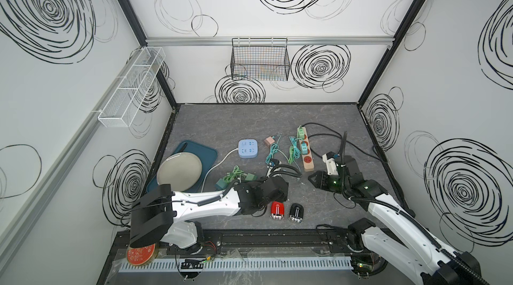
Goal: Unplug the electric shaver
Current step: Place the charging cable at the center of the board, then move the socket to the center of the board.
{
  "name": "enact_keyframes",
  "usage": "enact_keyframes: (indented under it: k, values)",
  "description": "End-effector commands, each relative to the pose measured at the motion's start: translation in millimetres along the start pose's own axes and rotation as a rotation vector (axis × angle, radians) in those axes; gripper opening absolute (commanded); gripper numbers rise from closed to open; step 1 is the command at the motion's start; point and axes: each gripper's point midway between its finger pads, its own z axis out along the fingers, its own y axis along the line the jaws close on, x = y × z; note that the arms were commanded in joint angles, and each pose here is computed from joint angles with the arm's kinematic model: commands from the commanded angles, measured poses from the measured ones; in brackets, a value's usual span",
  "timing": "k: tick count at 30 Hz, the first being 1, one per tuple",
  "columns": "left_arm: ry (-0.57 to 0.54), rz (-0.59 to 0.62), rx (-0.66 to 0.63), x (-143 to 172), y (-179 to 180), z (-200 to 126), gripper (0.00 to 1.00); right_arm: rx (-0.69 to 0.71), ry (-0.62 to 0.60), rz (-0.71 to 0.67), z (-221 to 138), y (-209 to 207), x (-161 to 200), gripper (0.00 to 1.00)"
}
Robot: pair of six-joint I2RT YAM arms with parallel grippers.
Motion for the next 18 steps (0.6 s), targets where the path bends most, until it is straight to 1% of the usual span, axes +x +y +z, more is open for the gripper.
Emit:
enact_keyframes:
  k: [1,5,9,13,18]
  values:
    - [-0.052,-0.023,0.056,-13,2,-5,0.69,0.108,-0.083,-0.061,-4,-4,-37,0.43]
    - [-0.069,-0.075,0.073,-16,21,-6,0.69,0.227,-0.063,-0.098,11,-11,-63,0.43]
    - [-0.083,-0.082,0.063,-18,35,-8,0.69,0.344,-0.023,-0.164,31,-14,-91,0.43]
    - [-0.092,-0.089,0.056,-17,43,-10,0.69,0.405,0.003,-0.227,52,-14,-110,0.43]
    - [-0.098,-0.107,0.049,-12,51,-11,0.69,0.484,0.021,-0.264,73,-20,-123,0.43]
